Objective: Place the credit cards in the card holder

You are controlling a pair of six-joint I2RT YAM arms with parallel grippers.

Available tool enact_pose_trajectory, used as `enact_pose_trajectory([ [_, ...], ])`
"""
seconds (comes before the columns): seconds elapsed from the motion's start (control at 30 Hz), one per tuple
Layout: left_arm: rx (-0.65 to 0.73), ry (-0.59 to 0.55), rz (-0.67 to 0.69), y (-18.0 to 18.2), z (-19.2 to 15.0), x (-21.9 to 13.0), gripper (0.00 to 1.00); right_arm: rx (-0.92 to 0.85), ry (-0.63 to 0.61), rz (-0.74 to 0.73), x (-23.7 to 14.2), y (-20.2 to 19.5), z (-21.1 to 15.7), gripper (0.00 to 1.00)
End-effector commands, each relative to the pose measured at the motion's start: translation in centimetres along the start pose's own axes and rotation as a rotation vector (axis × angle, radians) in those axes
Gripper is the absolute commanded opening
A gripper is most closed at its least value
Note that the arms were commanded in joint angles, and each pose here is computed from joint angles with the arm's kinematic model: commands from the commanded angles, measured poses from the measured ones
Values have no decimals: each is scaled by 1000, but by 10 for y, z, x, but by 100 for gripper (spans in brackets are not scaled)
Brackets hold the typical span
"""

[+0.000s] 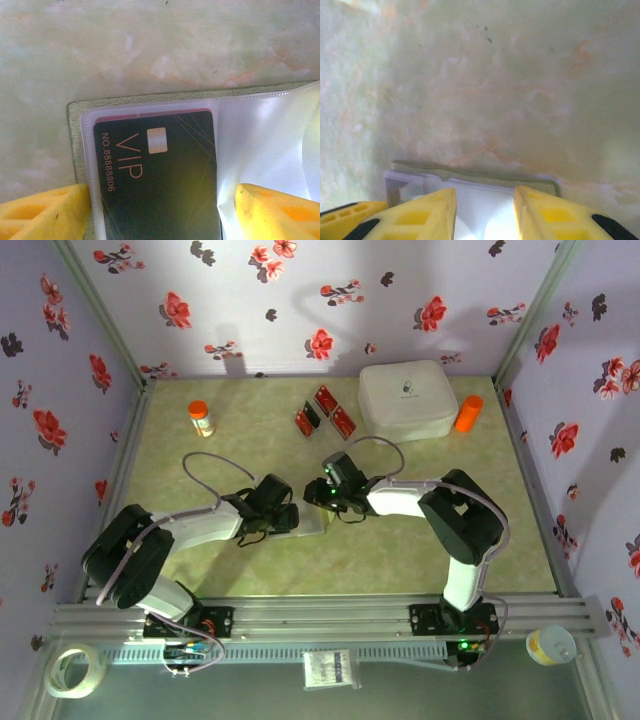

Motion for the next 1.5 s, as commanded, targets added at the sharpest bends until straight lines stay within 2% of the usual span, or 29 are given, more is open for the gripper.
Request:
enact_pose_trajectory([
  [0.0,17,53,-24,1,-12,7,76,29,-21,93,0,7,6,36],
  [0.6,19,43,-33,0,-10,4,76,40,77,208,26,13,5,36],
  [0.8,19,24,-47,-2,-5,-4,78,35,104,245,20,19,4,32],
  [1.0,4,-28,-75,-3,9,-24,89,32,116,272,10,25,2,31],
  [1.17,-50,-110,-101,9,25,-53,99,9,129,282,-2,36,-3,35],
  [1.47,-150,-202,-75,50,36,-90,100,-38,147,265,-9,56,-18,41],
])
Point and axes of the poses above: each hand's point on the last joint's axis, 136 mm out from that joint toward the fingers, its own x axis out along the fingers, its own y axis along the line the jaws close on, z = x × y, the point moved 10 cm from there along -x, back along the fingers, and after that the axes turned 1 degree about x, right-handed, at the moved point
